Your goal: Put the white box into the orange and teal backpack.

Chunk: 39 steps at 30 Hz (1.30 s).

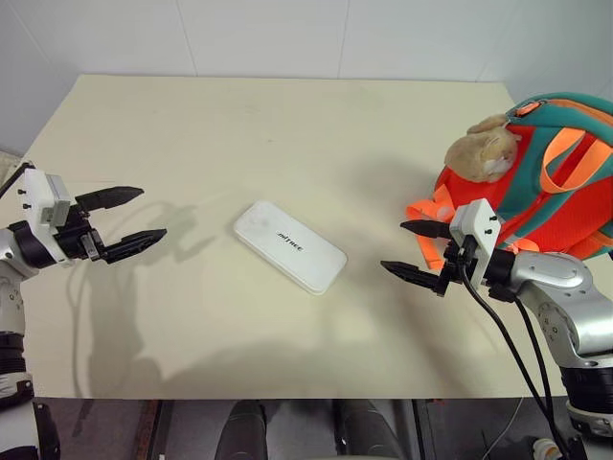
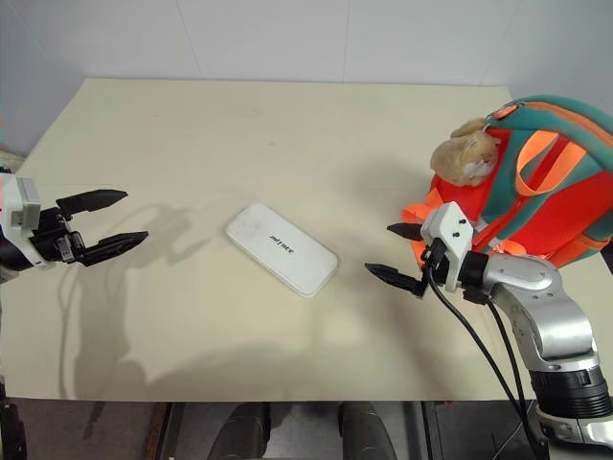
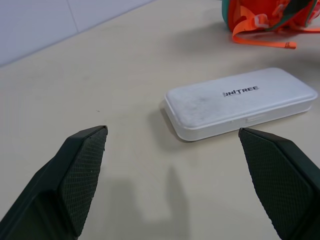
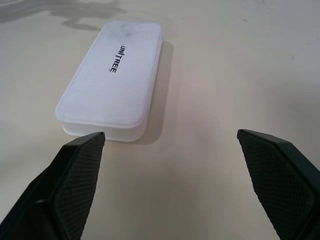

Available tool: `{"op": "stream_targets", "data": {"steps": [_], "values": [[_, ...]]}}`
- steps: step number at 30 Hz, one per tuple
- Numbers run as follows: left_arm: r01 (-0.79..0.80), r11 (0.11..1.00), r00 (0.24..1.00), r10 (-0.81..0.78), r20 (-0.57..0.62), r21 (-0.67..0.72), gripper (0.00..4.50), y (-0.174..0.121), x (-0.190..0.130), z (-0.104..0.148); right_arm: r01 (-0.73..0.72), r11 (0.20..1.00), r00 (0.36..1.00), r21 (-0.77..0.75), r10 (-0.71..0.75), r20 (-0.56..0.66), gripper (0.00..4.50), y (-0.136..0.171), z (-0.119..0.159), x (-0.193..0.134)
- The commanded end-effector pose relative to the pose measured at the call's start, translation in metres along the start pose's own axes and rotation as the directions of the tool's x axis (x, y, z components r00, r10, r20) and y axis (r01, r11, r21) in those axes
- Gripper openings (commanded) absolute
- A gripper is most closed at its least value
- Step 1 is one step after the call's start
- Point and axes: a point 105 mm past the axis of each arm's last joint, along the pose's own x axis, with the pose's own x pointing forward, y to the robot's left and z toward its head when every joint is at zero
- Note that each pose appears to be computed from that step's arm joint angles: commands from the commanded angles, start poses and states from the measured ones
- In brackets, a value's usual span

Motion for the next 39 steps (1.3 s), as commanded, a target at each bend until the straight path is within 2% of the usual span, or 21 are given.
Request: {"op": "stream_targets", "data": {"steps": [1,8,12,13,16,26,28,39], "values": [[0.005,1.000,0.999,-0.006,0.040,0.031,4.50,0.002,0.000,0.013,0.006,0.999,0.998,-0.044,-0.003,0.059,4.47,0.003,0.019,-0.002],[0.029,1.000,0.997,-0.029,0.070,0.000,4.50,-0.003,0.010,0.011,0.011,0.999,0.998,-0.042,-0.008,0.061,4.47,0.008,0.021,0.000],[0.019,1.000,0.999,-0.020,0.050,0.019,4.50,0.000,0.015,0.009,0.024,0.999,0.997,-0.028,-0.022,0.080,4.47,0.009,0.026,0.007],[0.005,0.998,0.997,-0.010,0.071,0.062,4.50,0.002,0.015,0.012,0.038,0.999,0.996,-0.013,-0.037,0.082,4.30,0.009,0.027,0.009],[-0.052,0.996,0.995,0.046,0.088,0.075,3.90,0.010,0.016,0.012,0.033,0.999,0.997,0.012,-0.033,0.070,3.57,0.013,0.026,0.013],[-0.048,0.997,0.998,0.046,0.035,0.061,0.66,0.018,0.033,-0.003,0.039,0.999,0.999,0.033,-0.040,0.014,0.02,0.029,0.017,0.026],[-0.038,0.998,0.999,0.036,0.033,0.052,0.03,0.019,0.039,-0.006,0.058,0.998,0.998,0.033,-0.058,0.000,0.00,0.030,0.013,0.027],[0.015,1.000,1.000,-0.014,-0.027,0.016,0.03,0.025,0.085,-0.029,0.078,0.995,0.989,0.057,-0.071,-0.126,0.00,0.052,-0.011,0.035]]}}
